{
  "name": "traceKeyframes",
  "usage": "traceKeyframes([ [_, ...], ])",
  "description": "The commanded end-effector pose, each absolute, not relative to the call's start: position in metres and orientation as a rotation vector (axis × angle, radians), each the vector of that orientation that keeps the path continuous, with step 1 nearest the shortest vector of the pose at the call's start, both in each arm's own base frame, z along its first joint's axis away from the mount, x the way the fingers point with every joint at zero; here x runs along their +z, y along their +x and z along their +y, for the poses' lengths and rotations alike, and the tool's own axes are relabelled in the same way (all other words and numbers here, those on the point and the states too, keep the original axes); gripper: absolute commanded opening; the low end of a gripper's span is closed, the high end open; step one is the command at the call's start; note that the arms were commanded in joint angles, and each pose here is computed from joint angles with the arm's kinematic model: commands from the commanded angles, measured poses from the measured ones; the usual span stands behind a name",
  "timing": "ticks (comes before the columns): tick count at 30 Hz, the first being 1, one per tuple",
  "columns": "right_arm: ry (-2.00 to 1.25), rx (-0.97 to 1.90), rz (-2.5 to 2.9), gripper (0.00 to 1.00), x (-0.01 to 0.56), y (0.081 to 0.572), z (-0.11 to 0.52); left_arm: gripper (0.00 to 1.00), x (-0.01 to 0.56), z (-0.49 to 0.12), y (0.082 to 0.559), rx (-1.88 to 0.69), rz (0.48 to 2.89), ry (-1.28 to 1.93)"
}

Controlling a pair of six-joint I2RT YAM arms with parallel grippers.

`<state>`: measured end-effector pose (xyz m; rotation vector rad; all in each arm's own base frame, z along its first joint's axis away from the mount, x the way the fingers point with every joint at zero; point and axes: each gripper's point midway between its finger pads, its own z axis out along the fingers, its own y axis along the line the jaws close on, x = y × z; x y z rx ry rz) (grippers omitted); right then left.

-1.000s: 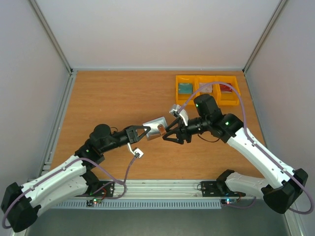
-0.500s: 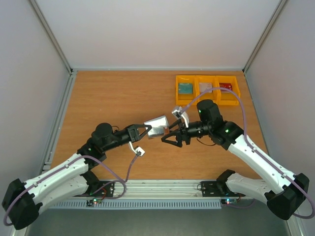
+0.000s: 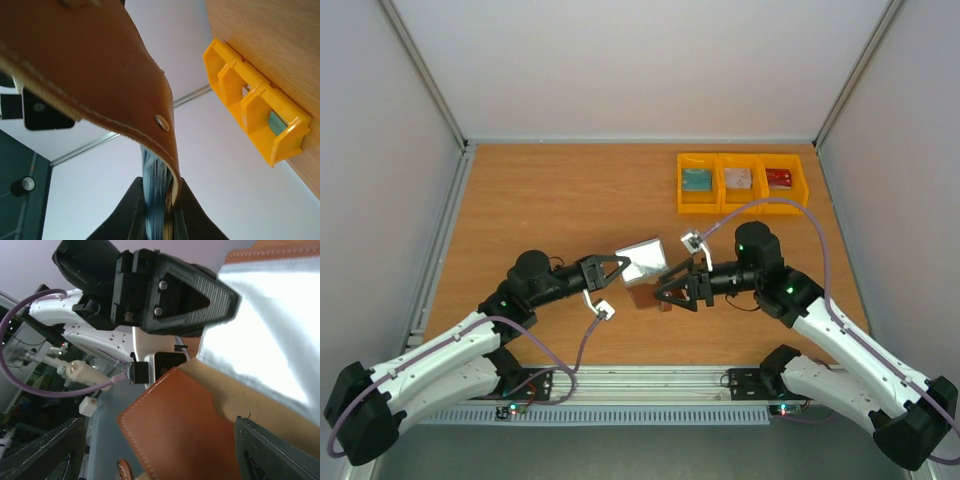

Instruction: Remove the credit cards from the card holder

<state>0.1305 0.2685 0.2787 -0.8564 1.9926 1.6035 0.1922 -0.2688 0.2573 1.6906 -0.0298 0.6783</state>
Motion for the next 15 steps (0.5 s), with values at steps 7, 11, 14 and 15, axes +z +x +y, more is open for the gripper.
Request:
traceKeyframes([
  [7,-0.448,1.445,2.286,0.62,0.239,0.16,0.256,0.0,0.304,-0.272,0.171,0.896,-0.351,1.477],
  [11,-0.263,1.247,2.312,0.5,0.228,0.185,0.238,0.0,0.308,-0.271,0.168,0.904,-0.368,1.46],
  [14,-0.211,1.146,2.297,0.47,0.226,0.196,0.228,0.0,0.31,-0.271,0.166,0.904,-0.37,1.453],
  [15,-0.21,1.132,2.3,0.47,0.224,0.199,0.228,0.0,0.309,-0.271,0.165,0.9,-0.375,1.452],
])
